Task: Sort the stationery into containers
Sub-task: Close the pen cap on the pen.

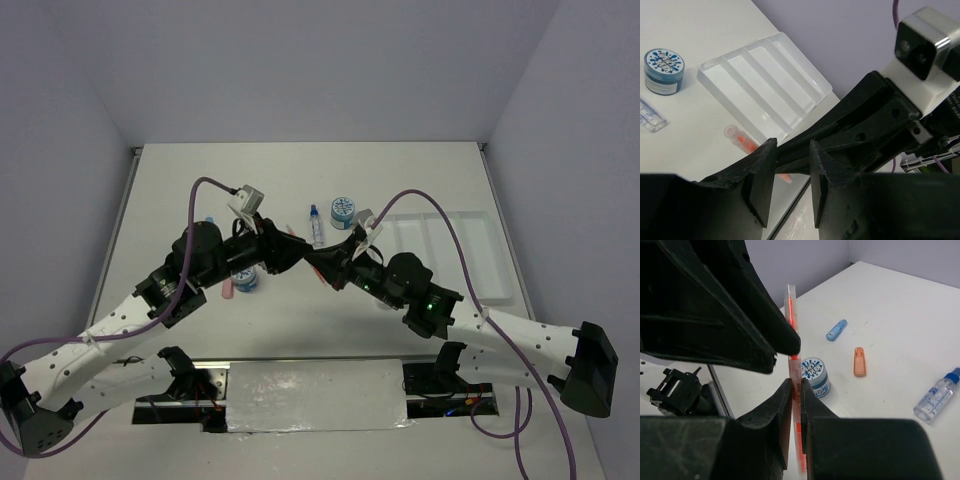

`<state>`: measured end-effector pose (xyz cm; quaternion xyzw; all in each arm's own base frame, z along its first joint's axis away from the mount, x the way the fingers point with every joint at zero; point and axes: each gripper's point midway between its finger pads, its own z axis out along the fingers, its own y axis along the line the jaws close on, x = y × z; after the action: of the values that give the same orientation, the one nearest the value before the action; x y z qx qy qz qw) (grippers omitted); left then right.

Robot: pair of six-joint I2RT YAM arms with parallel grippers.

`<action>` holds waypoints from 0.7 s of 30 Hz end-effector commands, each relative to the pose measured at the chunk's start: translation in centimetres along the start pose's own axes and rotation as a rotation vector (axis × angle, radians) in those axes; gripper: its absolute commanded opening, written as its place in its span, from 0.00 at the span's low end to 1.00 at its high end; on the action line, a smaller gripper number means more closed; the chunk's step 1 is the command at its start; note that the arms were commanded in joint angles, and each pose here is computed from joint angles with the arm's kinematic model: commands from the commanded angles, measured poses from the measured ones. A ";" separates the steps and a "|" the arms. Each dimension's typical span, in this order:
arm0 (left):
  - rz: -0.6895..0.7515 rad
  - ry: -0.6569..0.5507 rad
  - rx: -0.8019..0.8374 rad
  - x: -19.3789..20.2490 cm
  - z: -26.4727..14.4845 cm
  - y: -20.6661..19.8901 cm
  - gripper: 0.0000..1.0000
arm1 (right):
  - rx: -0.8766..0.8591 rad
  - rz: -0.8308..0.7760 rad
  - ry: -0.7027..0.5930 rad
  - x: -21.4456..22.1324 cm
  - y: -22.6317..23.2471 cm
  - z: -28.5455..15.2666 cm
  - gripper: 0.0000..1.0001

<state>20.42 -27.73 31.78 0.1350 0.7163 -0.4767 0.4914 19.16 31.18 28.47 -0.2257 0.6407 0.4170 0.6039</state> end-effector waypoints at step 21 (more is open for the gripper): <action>-0.024 -0.141 -0.066 -4.1 -3.9 -0.8 0.59 | 0.099 0.052 -0.135 -3.5 -1.3 -1.2 0.00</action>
<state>19.48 -24.45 35.87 0.0947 0.7001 -0.4682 0.5307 20.29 29.31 29.10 -0.1724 0.6471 0.3974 0.6273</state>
